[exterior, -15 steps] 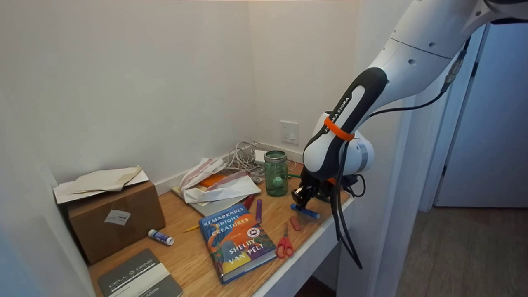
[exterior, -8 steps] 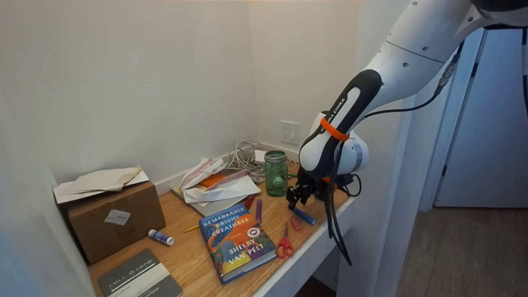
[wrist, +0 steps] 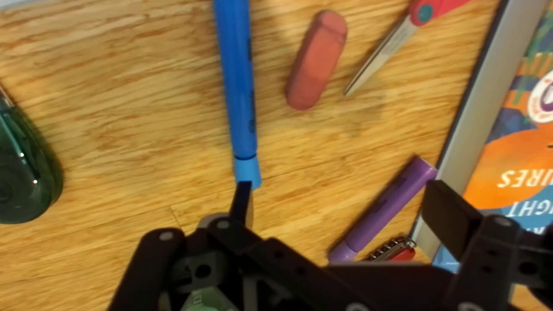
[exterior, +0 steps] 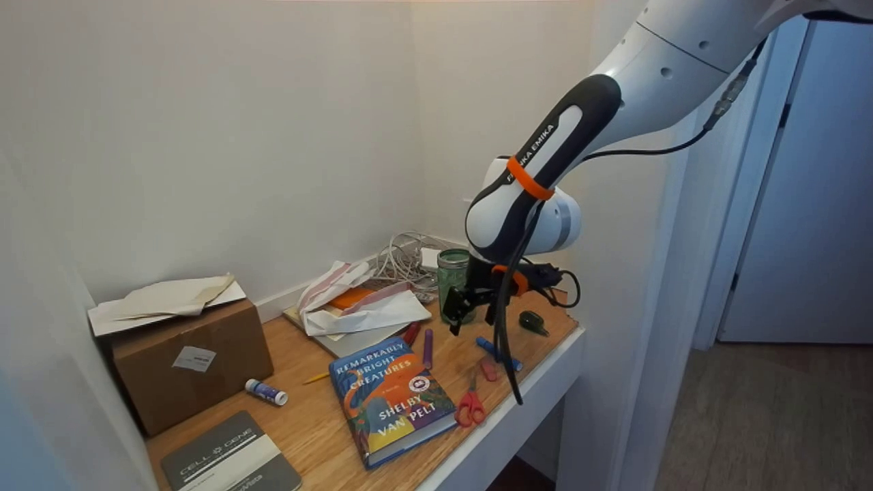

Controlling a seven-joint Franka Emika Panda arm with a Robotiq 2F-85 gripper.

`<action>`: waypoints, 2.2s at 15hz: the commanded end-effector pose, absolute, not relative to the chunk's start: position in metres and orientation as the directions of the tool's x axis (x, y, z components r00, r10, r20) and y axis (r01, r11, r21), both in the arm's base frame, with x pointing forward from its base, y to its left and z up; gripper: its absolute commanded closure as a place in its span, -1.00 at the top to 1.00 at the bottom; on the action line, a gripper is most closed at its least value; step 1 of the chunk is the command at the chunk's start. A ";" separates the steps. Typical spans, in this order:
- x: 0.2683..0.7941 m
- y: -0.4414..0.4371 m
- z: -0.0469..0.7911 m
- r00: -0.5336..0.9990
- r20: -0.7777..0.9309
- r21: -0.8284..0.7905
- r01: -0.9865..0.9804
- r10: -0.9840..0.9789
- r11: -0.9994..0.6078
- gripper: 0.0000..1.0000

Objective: Put the blue marker on the table then put the purple marker on the green bottle

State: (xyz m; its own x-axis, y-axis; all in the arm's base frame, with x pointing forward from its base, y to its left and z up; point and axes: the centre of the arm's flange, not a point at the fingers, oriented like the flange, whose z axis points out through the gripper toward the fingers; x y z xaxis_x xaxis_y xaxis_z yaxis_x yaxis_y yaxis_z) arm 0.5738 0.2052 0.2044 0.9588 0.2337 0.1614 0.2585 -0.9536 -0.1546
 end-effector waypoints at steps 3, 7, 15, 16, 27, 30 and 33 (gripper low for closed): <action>0.595 0.249 0.202 0.986 0.122 -0.147 0.133 0.116 -0.980 1.00; 0.608 0.266 0.183 0.988 0.139 -0.156 0.085 0.063 -0.984 1.00; 0.639 0.288 0.157 0.985 0.175 -0.116 0.026 0.006 -0.993 0.95; 0.641 0.289 0.155 0.984 0.178 -0.112 0.020 0.000 -0.994 0.78; 0.649 0.289 0.156 0.985 0.168 -0.081 -0.022 -0.036 -0.996 -0.69; 0.645 0.288 0.178 0.990 0.140 -0.074 -0.014 -0.024 -0.997 -1.00; 0.642 0.287 0.214 0.995 0.103 -0.044 -0.009 -0.013 -0.999 -0.91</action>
